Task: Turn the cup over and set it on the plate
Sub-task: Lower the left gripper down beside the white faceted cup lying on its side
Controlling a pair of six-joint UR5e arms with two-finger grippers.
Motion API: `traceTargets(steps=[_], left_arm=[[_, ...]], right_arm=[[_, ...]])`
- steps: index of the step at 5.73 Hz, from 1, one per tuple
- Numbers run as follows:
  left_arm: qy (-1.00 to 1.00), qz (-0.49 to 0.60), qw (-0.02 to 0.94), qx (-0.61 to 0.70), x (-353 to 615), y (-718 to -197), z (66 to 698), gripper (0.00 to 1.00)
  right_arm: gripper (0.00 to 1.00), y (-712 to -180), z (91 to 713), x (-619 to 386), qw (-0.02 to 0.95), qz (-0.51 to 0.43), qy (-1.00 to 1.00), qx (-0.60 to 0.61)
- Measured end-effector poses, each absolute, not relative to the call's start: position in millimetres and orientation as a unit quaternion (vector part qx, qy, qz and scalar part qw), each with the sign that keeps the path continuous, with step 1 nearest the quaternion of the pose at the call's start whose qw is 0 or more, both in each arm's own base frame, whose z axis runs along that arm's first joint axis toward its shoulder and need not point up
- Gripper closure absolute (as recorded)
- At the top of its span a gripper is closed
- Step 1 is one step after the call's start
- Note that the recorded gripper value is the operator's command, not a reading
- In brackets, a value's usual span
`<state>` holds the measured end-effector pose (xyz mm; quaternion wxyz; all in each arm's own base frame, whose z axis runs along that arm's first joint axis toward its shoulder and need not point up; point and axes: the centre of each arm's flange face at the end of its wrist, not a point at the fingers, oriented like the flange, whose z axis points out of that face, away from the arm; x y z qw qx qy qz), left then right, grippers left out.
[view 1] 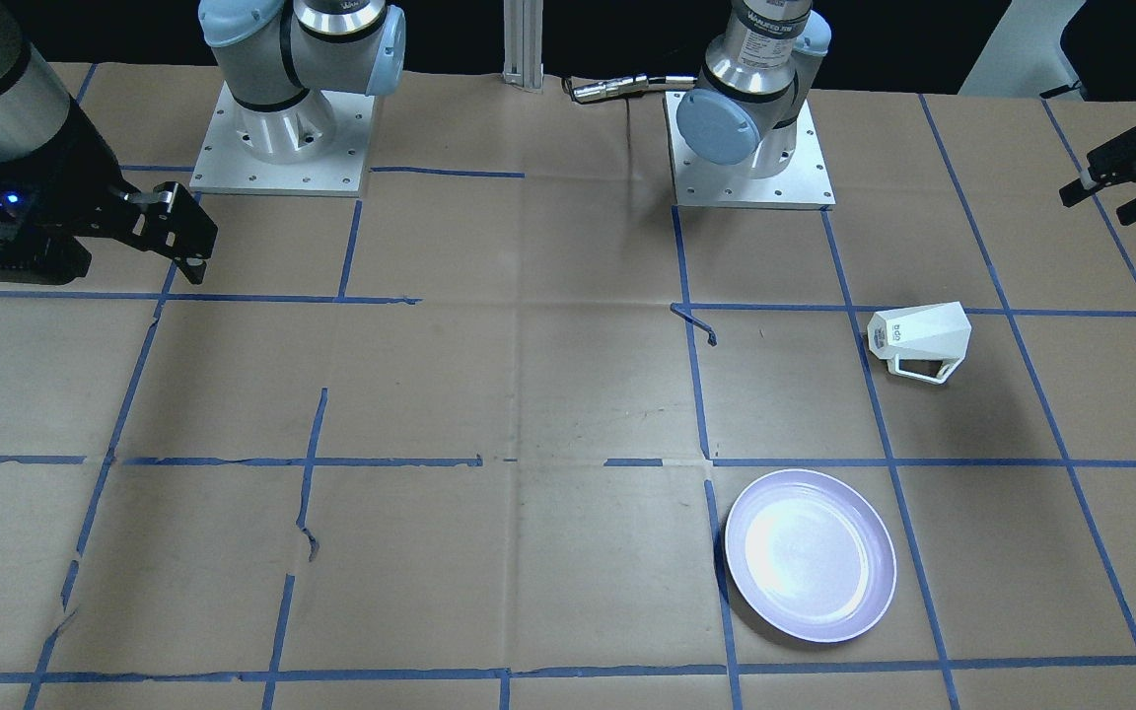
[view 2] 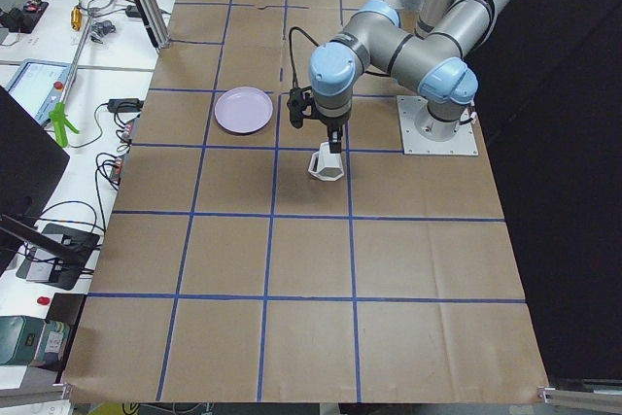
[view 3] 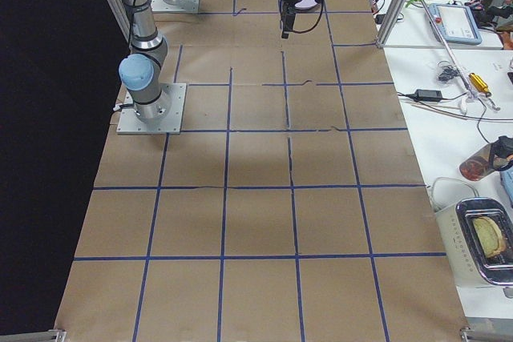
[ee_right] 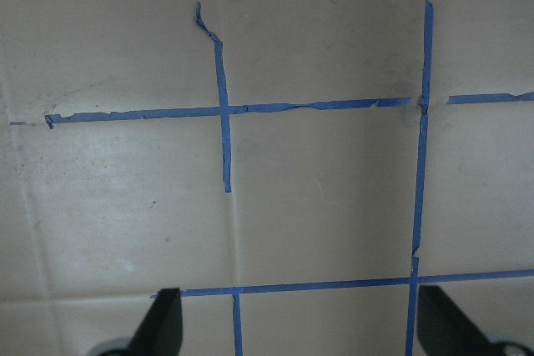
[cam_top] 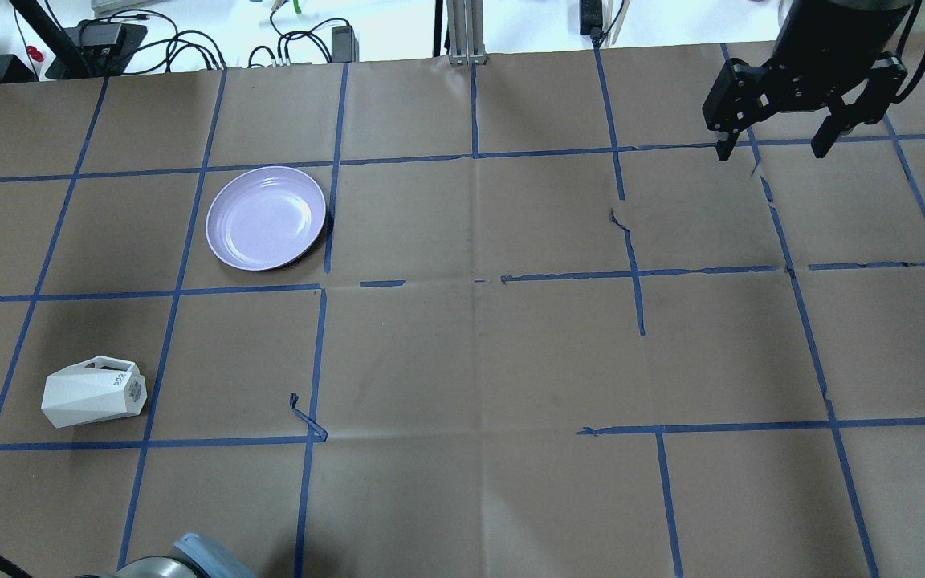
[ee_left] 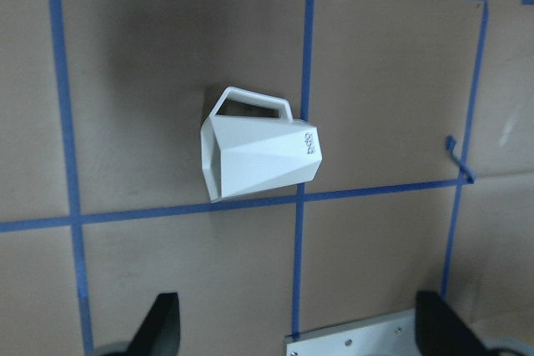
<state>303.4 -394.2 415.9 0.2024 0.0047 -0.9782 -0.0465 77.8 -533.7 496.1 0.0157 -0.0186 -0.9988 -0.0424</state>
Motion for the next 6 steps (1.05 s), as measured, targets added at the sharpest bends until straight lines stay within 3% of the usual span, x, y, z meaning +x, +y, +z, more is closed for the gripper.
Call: traceTargets(steps=[3,6], left_arm=[[-0.904,0.019,0.428,0.005,379.7,-386.2,275.7,0.01],[-0.806,0.050,0.590,-0.006,391.1,-376.3,140.1,0.01]], right_arm=[[0.00,-533.7,496.2,77.9,0.016,-0.042,-0.999,-0.019],[0.00,-533.7,496.1,77.8,0.016,-0.042,-0.999,-0.019]])
